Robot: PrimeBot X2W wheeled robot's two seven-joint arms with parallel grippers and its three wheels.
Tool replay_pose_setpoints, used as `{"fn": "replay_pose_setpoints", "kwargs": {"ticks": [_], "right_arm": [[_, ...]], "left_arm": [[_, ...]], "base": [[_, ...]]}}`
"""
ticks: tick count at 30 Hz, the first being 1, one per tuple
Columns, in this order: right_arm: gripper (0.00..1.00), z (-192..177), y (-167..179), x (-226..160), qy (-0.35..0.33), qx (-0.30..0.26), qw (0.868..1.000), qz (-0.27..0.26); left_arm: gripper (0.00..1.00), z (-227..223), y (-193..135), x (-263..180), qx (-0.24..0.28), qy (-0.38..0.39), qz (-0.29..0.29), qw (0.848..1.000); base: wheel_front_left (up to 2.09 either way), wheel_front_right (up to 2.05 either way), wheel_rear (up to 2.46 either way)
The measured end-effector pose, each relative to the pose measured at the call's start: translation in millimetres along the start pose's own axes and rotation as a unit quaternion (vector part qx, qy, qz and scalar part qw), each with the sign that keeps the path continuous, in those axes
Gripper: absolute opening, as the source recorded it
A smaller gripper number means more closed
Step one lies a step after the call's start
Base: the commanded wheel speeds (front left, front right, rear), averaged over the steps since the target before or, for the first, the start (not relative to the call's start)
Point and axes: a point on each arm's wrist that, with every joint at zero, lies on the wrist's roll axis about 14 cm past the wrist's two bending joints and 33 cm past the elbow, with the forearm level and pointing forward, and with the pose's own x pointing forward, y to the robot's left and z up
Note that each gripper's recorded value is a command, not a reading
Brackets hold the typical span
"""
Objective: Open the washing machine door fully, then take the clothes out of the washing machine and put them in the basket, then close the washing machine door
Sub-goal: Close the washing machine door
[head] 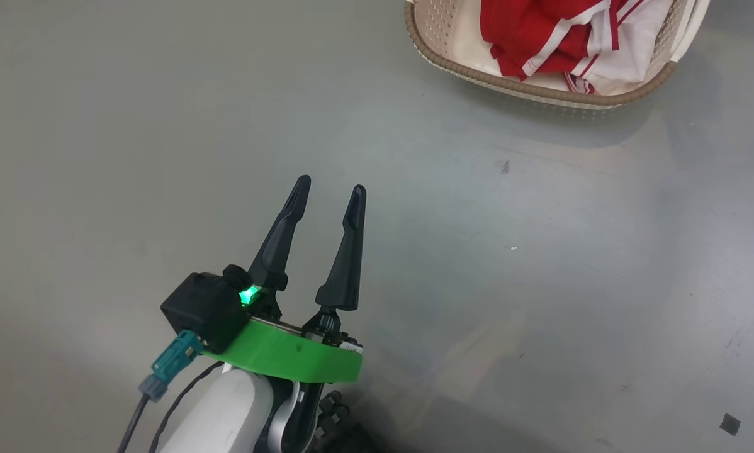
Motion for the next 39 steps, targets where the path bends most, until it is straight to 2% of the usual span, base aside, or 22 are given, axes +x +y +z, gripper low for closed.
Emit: {"fn": "replay_pose_setpoints", "kwargs": {"ticks": [21, 30, 39], "right_arm": [[0.00, -3, -44, 33, 0.011, -0.041, 0.999, -0.034], [0.00, -5, -47, 41, 0.027, -0.062, 0.997, -0.028], [0.00, -7, -53, 46, 0.027, -0.056, 0.998, -0.032]], "left_arm": [[1.00, 1, 11, 4, -0.004, -0.002, 0.026, 1.000], [1.00, 0, 9, 6, -0.005, -0.002, 0.024, 1.000], [1.00, -5, 7, 7, -0.006, 0.006, 0.021, 1.000]], "base": [[0.00, 0.00, 0.00], [0.00, 0.00, 0.00], [0.00, 0.00, 0.00]]}}
